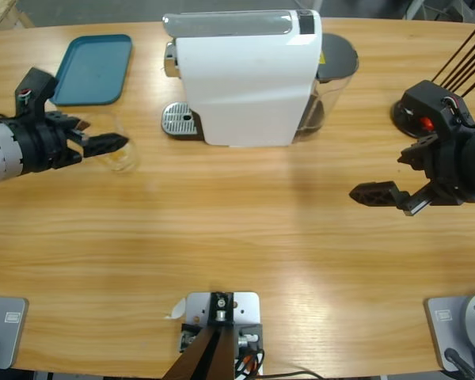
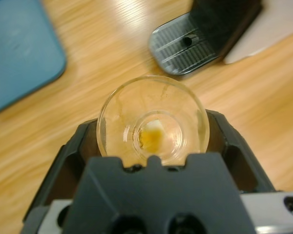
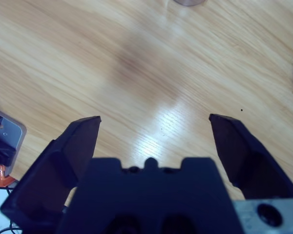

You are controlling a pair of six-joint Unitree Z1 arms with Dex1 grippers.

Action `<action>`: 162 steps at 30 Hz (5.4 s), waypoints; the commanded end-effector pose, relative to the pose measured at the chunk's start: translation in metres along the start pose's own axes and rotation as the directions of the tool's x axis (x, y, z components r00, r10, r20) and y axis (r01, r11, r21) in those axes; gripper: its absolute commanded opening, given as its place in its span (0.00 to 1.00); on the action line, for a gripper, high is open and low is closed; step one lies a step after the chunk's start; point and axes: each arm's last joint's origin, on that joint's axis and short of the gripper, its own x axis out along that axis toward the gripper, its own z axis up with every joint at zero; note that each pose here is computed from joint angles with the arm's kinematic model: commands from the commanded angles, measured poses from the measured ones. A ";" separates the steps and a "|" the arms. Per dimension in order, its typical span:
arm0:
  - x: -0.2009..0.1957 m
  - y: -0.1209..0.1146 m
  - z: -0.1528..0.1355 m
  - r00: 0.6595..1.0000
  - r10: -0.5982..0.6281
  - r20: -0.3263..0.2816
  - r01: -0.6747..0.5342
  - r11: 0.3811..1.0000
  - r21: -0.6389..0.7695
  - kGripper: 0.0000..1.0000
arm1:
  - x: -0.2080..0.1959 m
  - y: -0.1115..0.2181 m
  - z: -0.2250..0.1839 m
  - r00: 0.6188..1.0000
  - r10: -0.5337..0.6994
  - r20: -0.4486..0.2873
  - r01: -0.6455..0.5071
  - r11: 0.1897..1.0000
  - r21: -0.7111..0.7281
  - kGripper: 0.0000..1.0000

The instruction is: Pour coffee

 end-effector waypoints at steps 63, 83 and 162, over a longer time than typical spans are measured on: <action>0.091 0.005 0.042 0.986 -0.164 -0.007 0.161 0.956 0.245 1.00 | 0.019 0.001 0.000 0.998 0.009 -0.068 -0.008 1.000 0.022 1.00; -0.134 0.035 0.007 0.986 -0.161 -0.046 0.166 0.974 0.157 1.00 | 0.034 0.002 0.011 0.988 -0.076 -0.133 0.074 0.997 -0.026 0.99; -0.092 0.040 -0.007 0.987 0.015 -0.159 0.014 0.984 0.176 0.95 | -0.005 -0.014 0.213 0.993 0.014 0.116 0.010 0.978 -0.209 0.00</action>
